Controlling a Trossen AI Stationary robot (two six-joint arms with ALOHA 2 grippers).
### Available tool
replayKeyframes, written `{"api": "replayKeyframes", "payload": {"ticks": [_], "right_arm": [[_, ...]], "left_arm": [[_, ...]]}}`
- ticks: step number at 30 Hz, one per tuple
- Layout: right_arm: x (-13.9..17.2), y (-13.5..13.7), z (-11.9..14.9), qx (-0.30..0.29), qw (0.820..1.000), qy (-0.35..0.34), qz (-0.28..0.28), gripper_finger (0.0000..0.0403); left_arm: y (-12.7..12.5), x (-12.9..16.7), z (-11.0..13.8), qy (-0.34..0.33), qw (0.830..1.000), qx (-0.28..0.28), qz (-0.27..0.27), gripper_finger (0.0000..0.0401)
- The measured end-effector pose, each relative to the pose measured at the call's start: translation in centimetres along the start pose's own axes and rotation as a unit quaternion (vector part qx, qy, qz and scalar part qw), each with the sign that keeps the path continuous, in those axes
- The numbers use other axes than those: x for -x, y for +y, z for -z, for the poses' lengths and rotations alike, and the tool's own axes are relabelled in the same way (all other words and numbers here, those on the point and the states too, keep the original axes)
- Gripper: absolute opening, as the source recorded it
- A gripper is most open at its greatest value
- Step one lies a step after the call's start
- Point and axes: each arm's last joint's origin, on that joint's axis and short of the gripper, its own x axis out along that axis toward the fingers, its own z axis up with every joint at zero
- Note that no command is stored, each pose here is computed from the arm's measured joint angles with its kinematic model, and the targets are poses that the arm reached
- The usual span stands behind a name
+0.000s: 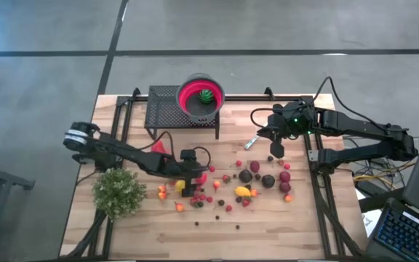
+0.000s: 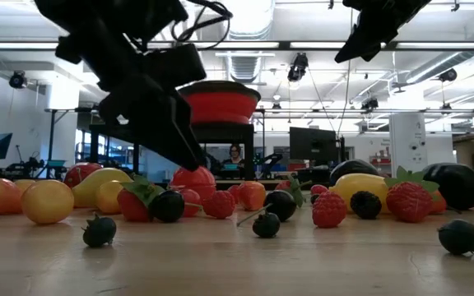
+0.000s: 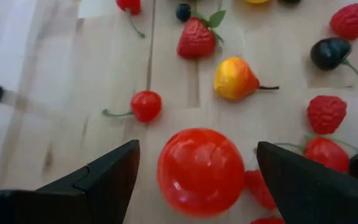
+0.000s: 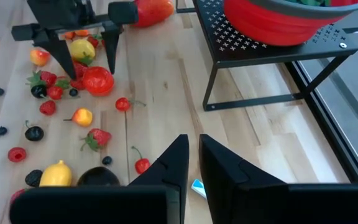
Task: Pick & Place Fruit
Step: Put the red tomato into the red gray strainer bowl on the shelf
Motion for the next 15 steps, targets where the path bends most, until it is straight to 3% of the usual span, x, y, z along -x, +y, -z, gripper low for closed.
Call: {"api": "replayKeyframes", "payload": {"ticks": [15], "right_arm": [[0.0, 0.0, 0.0, -0.008, 1.000, -0.001, 0.000, 0.0079]], "left_arm": [[-0.3, -2.3, 1.1, 0.033, 0.999, -0.004, 0.000, 0.0328]]}}
